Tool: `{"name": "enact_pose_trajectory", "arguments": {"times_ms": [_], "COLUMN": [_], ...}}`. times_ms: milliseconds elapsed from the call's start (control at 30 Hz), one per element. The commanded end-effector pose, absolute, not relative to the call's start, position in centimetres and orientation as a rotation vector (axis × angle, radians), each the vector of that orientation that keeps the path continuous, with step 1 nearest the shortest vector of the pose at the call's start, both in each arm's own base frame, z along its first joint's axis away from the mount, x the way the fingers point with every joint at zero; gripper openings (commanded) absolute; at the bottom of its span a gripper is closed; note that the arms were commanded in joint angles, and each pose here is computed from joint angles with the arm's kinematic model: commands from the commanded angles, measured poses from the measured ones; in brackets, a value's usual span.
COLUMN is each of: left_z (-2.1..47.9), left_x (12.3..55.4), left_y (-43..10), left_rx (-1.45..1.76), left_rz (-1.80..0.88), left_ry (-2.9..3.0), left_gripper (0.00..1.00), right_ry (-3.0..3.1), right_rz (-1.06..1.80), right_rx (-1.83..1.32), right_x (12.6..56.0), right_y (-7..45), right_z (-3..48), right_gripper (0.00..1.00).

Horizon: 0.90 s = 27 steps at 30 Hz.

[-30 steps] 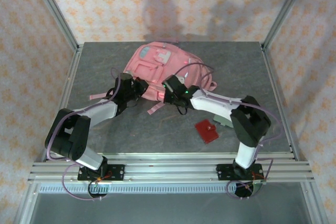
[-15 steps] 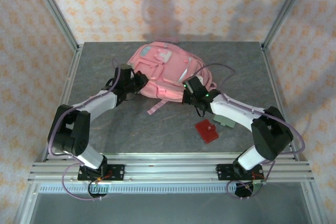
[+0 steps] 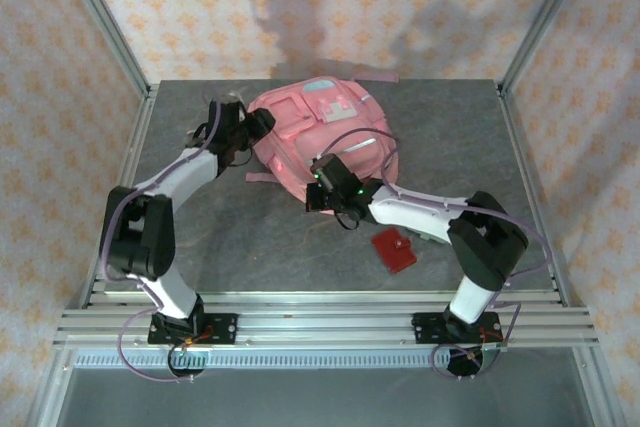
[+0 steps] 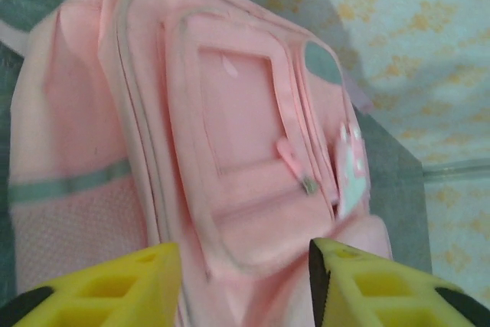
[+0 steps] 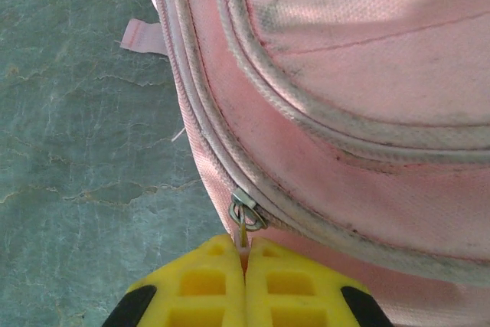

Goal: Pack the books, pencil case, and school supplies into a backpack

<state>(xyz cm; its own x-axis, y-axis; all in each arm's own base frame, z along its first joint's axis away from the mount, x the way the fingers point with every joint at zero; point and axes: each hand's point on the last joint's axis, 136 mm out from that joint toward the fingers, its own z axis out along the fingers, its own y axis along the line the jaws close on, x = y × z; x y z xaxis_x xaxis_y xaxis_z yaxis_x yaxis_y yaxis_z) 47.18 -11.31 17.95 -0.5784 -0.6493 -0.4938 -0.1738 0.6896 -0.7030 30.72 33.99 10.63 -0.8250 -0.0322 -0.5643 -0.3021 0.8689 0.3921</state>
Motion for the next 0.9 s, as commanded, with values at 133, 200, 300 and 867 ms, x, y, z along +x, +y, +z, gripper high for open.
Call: {"name": "enact_pose_trajectory", "arguments": {"times_ms": [133,200,300,867], "left_z": [15.9,14.7,13.6,9.8], "left_x": [40.1,39.2,38.9,42.4], "left_y": [-14.9,-16.5,-18.2,-18.7], "left_rx": [-0.543,-0.529,-0.519,-0.584], "left_rz": [-0.814,-0.837,-0.837,-0.664], "left_ry": [2.18,2.207,2.236,2.276], "left_gripper": [0.56,0.57,0.61,0.0], "right_ry": [2.441,2.441,2.428,2.465], "right_rz": [0.694,0.684,0.697,0.571], "right_rx": [-0.245,-0.24,-0.233,-0.22], "right_x": [31.4,31.4,31.4,31.4], "right_y": [35.1,34.9,35.0,33.0], "right_z": [11.6,11.6,12.1,11.2], "right_gripper": [0.0,0.0,0.0,0.0]}}
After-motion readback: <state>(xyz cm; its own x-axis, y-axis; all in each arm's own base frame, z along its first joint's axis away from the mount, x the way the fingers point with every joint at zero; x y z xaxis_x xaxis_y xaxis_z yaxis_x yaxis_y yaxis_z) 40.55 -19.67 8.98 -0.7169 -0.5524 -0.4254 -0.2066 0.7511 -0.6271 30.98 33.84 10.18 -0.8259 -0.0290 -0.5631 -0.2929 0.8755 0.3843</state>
